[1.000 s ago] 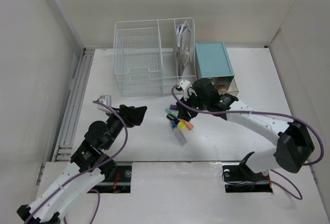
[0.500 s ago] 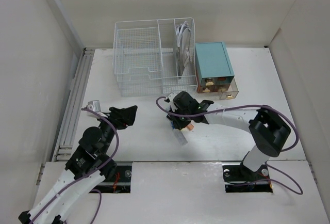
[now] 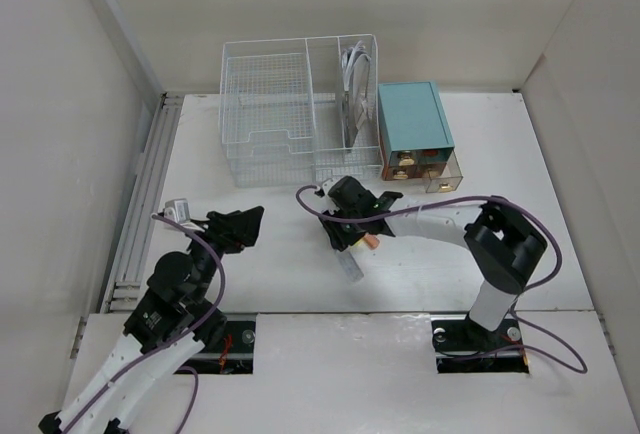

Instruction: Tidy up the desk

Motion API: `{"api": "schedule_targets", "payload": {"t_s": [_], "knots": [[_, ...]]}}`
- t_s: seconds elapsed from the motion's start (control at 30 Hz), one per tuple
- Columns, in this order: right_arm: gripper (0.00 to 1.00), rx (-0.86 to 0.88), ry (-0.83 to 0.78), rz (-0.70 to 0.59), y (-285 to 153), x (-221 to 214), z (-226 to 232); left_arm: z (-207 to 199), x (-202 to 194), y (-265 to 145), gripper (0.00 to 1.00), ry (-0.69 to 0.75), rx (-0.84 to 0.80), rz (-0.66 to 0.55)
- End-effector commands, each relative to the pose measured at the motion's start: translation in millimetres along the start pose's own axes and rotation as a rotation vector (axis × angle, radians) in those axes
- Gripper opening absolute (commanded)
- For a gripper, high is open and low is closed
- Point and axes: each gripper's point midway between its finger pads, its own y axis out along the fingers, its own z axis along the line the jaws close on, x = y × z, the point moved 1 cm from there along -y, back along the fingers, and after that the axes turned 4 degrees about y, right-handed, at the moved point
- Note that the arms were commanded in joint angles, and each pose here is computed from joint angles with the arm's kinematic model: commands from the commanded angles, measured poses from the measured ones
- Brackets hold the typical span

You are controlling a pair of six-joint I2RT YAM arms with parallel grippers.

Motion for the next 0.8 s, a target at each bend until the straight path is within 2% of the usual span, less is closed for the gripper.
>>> {"api": "schedule_targets", "payload": {"t_s": [0.0,0.3,0.4,0.43,0.53,0.77], "knots": [[0.47,-0.010,0.003,-0.044,4.3,18.4,4.2,-7.0,6.0,-3.0,0.74,-0.014,-0.041,-0.027],[0.48,-0.032,-0.078,0.018,12.1,5.2,9.6,-7.6,9.6,-7.0,0.74,-0.011,-0.052,-0.041],[0.32,-0.057,-0.090,0.023,11.6,4.0,4.7,-6.5,9.5,-8.3,0.74,-0.002,-0.052,-0.042],[0.19,-0.054,-0.100,0.014,10.8,8.0,5.6,-6.5,9.6,-8.4,0.74,-0.002,-0.052,-0.042],[0.00,-0.049,-0.116,-0.006,1.6,13.6,6.9,-6.5,9.6,-8.4,0.74,-0.002,-0.052,-0.042],[0.00,0.118,-0.252,-0.129,-43.0,64.9,43.7,-10.2,11.4,-7.2,0.74,0.006,-0.061,-0.039]]}}
